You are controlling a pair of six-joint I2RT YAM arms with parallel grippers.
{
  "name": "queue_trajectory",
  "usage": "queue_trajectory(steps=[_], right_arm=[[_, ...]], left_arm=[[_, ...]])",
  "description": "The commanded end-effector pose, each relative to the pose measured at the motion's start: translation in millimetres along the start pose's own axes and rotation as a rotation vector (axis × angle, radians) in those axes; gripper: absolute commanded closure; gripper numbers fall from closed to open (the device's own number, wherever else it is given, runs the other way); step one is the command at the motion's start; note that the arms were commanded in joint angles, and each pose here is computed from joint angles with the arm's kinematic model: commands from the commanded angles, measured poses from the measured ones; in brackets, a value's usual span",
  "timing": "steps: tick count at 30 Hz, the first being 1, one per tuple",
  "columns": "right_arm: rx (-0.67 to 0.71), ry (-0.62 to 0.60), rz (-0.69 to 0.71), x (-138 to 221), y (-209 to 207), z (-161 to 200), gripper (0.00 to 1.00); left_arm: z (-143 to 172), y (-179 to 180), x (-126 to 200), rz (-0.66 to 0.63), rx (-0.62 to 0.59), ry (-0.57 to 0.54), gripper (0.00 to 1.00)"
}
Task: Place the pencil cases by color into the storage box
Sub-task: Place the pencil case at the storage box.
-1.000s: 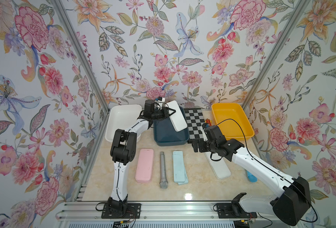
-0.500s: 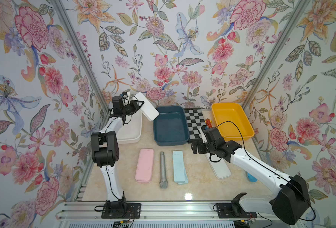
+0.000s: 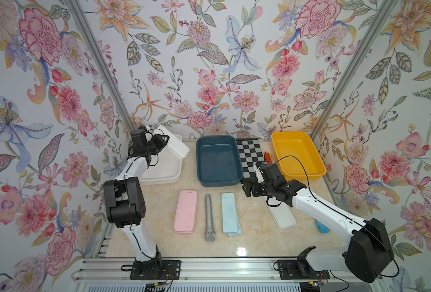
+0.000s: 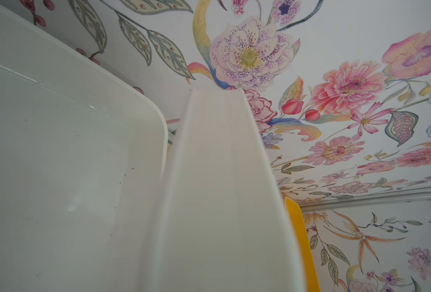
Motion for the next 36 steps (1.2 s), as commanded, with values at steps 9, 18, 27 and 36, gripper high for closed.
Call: queue_trajectory(steps=[9, 18, 27, 36], right_arm=[[-0.034, 0.021, 0.002, -6, -7, 12, 0.0], [-0.044, 0.019, 0.001, -5, -8, 13, 0.0], [-0.052, 0.03, -0.008, -10, -9, 18, 0.0], [-0.057, 0.038, -0.019, -13, -10, 22, 0.0]], left_arm=[[-17, 8, 44, -0.194, 0.007, -0.29, 0.65], [-18, 48, 24, -0.224, 0.203, -0.331, 0.65], [-6, 68, -10, -0.22, 0.33, -0.323, 0.64], [16, 84, -41, -0.194, 0.472, -0.321, 0.63]])
Point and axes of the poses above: each gripper's point midway between its finger pads, its own x axis back along the fingers, its own y axis along the line the jaws close on, z = x × y, the point moved 9 cm from there along x, back along the fingers, and after that the axes turned 6 degrees about x, right-handed, at the moved point
